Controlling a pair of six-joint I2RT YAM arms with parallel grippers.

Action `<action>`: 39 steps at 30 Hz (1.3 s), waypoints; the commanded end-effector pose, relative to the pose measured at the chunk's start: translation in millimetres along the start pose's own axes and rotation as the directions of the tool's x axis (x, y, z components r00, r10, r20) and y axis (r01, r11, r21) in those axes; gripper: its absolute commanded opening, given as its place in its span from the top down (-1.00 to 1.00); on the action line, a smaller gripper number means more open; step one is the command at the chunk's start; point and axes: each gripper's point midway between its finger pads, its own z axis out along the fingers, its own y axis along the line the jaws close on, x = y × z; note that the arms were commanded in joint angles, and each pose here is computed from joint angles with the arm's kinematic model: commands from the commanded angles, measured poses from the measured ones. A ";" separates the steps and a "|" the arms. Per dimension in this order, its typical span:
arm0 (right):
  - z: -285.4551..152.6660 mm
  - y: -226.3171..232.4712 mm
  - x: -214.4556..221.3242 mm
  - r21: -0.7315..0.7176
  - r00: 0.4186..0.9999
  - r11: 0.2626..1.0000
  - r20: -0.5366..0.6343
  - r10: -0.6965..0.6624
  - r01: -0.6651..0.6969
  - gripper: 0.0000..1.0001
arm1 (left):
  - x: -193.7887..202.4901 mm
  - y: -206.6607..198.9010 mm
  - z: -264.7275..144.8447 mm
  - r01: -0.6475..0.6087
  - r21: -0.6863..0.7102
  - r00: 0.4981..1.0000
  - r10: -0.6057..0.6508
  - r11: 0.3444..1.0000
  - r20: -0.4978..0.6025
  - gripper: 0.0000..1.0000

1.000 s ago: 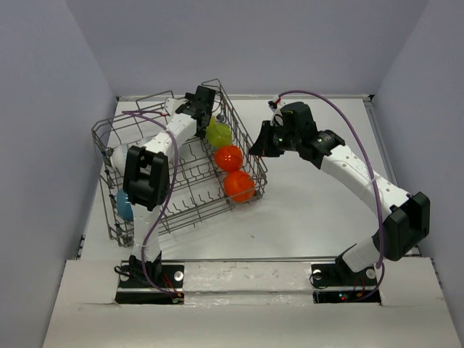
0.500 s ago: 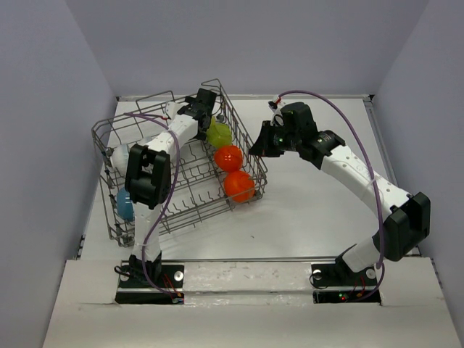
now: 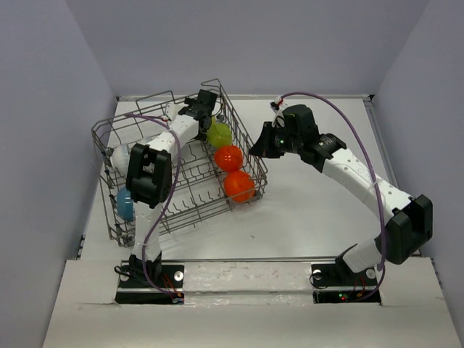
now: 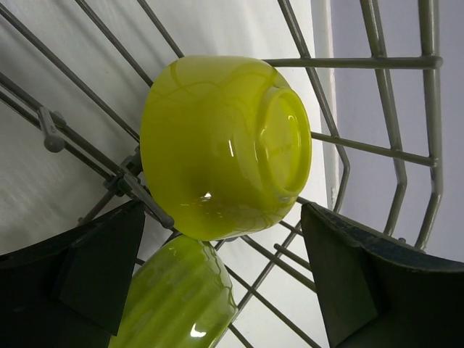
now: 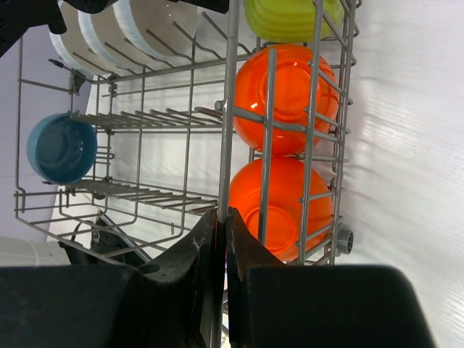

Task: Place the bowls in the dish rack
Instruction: Move the bowl to the dish rack.

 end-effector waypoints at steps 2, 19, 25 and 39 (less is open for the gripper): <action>-11.5 -20.9 27.5 0.062 0.997 0.998 -0.077 -0.017 0.022 0.99 | -9.5 -4.0 -0.8 0.015 0.008 0.997 -0.016 1.000 0.071 -0.95; -29.9 -17.1 29.3 0.057 0.999 0.998 -0.040 0.001 0.001 0.99 | -5.0 -14.3 0.3 0.020 0.018 0.998 -0.021 1.000 0.059 -0.77; -30.3 -15.6 28.6 0.052 0.999 0.999 -0.039 0.000 0.002 0.99 | -5.8 -16.2 0.5 0.018 0.027 0.998 -0.020 0.999 0.059 -0.61; -29.1 -16.8 25.2 0.066 0.999 0.998 -0.037 0.001 0.001 0.99 | -0.6 -34.0 -10.9 -0.090 0.113 0.996 0.088 0.989 0.022 -0.10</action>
